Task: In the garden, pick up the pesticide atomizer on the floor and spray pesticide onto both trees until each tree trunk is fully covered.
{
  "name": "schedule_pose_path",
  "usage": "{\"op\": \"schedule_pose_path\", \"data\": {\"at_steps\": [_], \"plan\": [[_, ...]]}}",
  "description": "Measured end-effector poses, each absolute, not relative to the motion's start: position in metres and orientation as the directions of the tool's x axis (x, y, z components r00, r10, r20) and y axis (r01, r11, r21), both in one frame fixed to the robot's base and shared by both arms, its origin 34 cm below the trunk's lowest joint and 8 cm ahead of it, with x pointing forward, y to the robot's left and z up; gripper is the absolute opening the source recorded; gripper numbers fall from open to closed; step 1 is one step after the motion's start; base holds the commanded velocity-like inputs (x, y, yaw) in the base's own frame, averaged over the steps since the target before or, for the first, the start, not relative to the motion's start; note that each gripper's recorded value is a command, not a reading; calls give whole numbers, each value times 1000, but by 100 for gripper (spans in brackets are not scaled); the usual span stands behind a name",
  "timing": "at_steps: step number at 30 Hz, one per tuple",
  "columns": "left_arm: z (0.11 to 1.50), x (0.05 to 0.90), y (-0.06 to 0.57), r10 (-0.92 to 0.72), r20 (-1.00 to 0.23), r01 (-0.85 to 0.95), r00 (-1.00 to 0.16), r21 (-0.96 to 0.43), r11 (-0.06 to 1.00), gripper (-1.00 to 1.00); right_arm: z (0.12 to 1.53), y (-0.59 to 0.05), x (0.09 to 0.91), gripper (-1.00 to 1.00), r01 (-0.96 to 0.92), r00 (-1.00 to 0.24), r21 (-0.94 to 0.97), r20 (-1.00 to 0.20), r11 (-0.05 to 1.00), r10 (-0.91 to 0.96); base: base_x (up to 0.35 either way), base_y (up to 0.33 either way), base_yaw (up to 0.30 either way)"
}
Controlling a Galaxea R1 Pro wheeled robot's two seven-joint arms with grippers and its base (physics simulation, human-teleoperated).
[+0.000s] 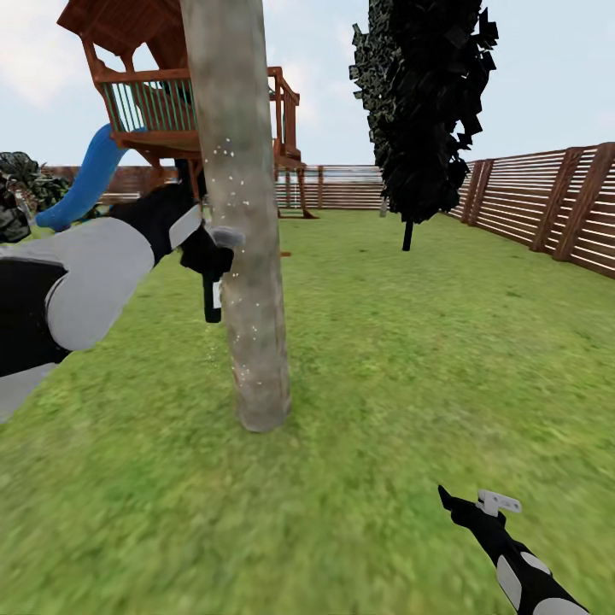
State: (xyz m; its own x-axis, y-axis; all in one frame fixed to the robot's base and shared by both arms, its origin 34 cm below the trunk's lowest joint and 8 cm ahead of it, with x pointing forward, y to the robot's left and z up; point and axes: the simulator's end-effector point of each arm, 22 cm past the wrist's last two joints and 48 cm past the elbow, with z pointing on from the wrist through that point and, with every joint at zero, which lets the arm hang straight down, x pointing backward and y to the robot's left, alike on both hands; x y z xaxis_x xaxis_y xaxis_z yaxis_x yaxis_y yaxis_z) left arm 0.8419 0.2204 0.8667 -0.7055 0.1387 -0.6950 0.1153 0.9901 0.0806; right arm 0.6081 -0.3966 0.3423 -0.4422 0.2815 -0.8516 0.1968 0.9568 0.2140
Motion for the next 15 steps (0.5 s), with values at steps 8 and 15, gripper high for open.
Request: {"op": "schedule_pose_path", "data": {"at_steps": [8, 15], "plan": [[695, 814, 223, 137, -525, 131, -840, 50, 990, -100, 342, -396, 608, 100, 196, -442, 214, -852, 957, 281, 0, 0, 0], [590, 792, 237, 139, -492, 134, -859, 45, 990, -100, 343, -397, 608, 100, 197, -441, 213, -852, 957, 281, 0, 0, 0]]}}
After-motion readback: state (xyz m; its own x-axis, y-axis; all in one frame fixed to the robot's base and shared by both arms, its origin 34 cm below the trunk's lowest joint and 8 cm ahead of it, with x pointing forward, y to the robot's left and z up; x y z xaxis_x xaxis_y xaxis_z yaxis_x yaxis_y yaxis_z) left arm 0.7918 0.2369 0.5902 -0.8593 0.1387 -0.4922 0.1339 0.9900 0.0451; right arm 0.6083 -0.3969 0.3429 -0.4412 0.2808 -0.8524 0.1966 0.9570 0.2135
